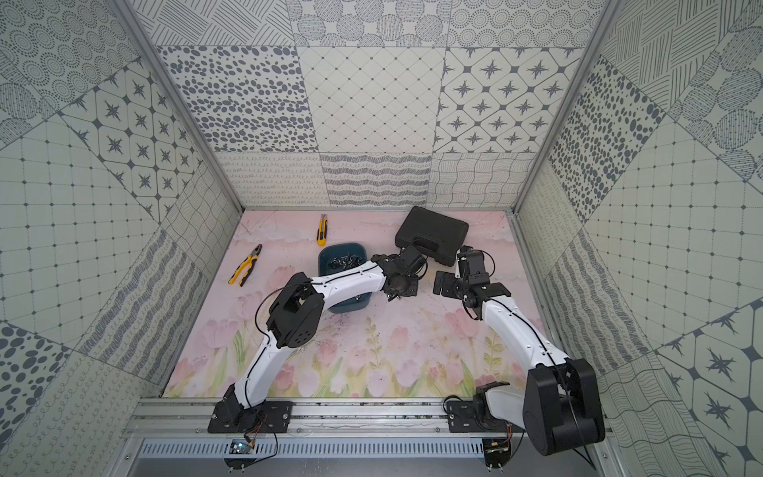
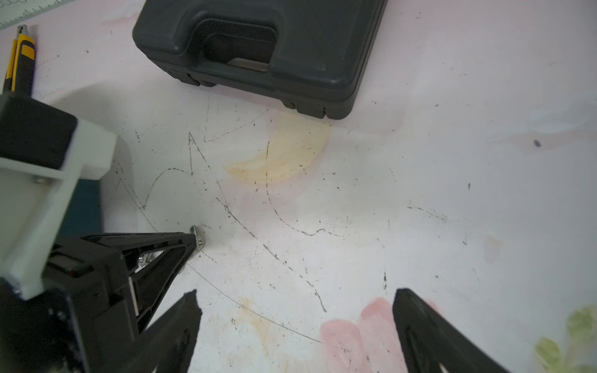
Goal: Take out the wing nut from the storage box
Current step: Place the wing nut at the center of the board, then pick up the wing nut from the storage box.
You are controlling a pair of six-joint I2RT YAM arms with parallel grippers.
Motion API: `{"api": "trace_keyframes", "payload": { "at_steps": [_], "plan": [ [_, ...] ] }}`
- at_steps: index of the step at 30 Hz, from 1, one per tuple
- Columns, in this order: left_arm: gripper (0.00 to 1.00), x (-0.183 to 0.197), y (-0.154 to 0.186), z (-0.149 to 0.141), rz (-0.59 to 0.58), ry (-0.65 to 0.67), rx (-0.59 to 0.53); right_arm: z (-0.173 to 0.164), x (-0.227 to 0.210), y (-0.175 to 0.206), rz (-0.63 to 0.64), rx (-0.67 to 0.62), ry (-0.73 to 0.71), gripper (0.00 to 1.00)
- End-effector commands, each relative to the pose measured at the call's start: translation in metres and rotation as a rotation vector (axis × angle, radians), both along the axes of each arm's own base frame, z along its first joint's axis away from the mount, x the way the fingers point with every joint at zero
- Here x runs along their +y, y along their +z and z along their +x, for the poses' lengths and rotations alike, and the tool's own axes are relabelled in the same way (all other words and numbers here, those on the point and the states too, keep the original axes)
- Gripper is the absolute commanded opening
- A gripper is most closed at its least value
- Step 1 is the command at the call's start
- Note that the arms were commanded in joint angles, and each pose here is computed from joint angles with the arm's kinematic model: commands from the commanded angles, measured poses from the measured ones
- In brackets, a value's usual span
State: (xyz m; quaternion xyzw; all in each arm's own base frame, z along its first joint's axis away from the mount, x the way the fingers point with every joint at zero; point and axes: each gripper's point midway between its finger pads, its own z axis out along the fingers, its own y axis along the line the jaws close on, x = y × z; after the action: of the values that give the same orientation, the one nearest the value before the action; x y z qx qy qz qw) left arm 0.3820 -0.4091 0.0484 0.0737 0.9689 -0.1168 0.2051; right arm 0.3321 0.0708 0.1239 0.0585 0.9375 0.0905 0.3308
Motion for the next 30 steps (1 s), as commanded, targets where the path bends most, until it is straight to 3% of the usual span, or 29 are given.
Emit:
{"api": "trace_keyframes", "payload": {
  "at_steps": [1,8,15,19,24,30],
  "plan": [
    [0.22,0.006,0.03,0.002,-0.025,-0.007,-0.027,0.008,0.01,0.009,-0.021,-0.016,0.038,0.97],
    [0.27,0.036,0.067,0.009,-0.058,0.009,-0.056,0.012,0.029,0.016,-0.053,-0.024,0.079,0.97],
    [0.31,0.149,0.102,0.034,0.064,0.152,-0.158,0.025,0.085,0.031,-0.101,-0.045,0.199,0.97],
    [0.32,0.197,0.099,0.038,0.042,0.233,-0.13,0.031,0.124,0.041,-0.11,-0.063,0.278,0.97],
    [0.28,0.193,0.073,0.045,0.052,0.155,-0.04,0.035,0.152,0.04,-0.101,-0.057,0.323,0.97],
    [0.27,0.173,0.033,0.048,-0.006,0.156,0.051,0.033,0.149,0.031,-0.118,-0.04,0.318,0.97]
  ]
}}
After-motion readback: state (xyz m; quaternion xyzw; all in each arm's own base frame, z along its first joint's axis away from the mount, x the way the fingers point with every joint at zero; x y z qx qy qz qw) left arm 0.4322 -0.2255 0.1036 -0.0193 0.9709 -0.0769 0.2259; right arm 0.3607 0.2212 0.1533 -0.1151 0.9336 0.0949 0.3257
